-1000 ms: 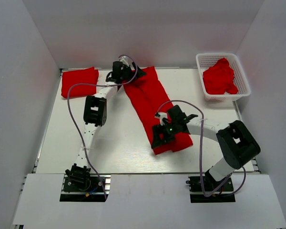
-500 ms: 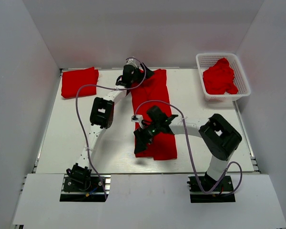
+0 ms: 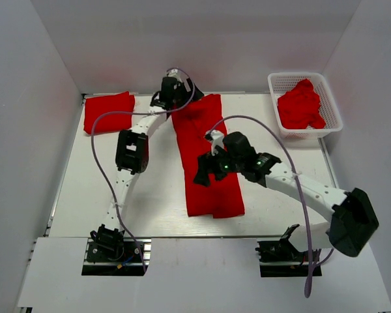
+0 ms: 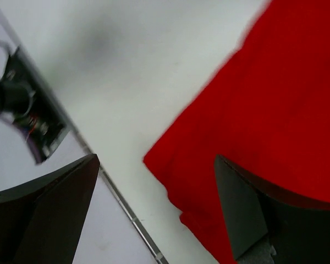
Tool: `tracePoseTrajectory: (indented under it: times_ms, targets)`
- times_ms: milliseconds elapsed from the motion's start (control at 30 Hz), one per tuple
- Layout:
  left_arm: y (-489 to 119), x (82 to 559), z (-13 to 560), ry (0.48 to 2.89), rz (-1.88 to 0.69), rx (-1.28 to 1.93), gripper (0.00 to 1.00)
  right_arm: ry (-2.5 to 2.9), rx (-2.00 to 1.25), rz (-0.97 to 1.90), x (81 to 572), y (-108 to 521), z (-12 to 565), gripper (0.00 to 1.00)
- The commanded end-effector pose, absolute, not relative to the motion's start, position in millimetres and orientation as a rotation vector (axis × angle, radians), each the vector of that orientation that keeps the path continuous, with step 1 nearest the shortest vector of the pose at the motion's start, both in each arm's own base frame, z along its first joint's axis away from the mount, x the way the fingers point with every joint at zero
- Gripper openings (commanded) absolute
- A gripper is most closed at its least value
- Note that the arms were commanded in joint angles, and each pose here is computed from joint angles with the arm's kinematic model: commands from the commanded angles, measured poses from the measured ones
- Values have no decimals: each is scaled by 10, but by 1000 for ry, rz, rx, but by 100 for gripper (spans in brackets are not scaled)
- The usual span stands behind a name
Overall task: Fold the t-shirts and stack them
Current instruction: Rotate the tshirt 90 degrees, then grab the bottom of the folded rectangular tshirt with both arms
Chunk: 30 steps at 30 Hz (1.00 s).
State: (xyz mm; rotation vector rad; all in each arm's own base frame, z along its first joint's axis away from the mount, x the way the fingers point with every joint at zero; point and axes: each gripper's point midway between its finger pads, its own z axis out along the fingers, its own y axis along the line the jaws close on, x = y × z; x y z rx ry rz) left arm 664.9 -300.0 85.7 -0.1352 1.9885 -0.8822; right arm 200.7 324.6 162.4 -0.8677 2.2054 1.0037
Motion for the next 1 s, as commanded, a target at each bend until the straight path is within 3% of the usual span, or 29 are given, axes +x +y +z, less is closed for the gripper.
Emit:
tracePoseTrajectory:
  times_ms: [0,133,233,300,333,400,433,500,567,633,733,967]
  targets:
    - [-2844,6250,2756,1820,-860,69,100,2451,-514,684,2126,2623,1279,90]
    - [-2678,5745,3134,1872,-796,185,100,2529,-279,539,2124,2173,1072,90]
    - [-2476,5311,2901,2051,-679,206,100,2576,-145,443,2066,1885,943,90]
    - [-2421,4939,2617,2191,-684,177,100,2582,-82,417,2042,1747,932,90]
    - [-2381,4598,2024,2346,-675,178,100,2595,-61,393,2011,1681,870,90]
    - [-2326,4194,2095,2325,-714,120,100,2610,-32,376,1951,1582,856,90]
    - [-2278,3769,1555,2459,-706,97,100,2629,-10,363,1897,1514,779,90]
    - [-2253,3367,1560,2446,-754,59,100,2657,-1,371,1818,1473,692,90]
    - [-2277,2850,1182,2555,-787,-6,100,2679,-1,394,1769,1460,640,90]
    - [-2321,2415,1038,2589,-829,-51,95,2704,-25,386,1739,1438,582,90]
    - [-2437,1953,924,2633,-899,-46,88,2716,-61,423,1714,1470,565,90]
    - [-2784,1585,699,2704,-897,104,81,2753,-101,561,1525,1567,469,90]
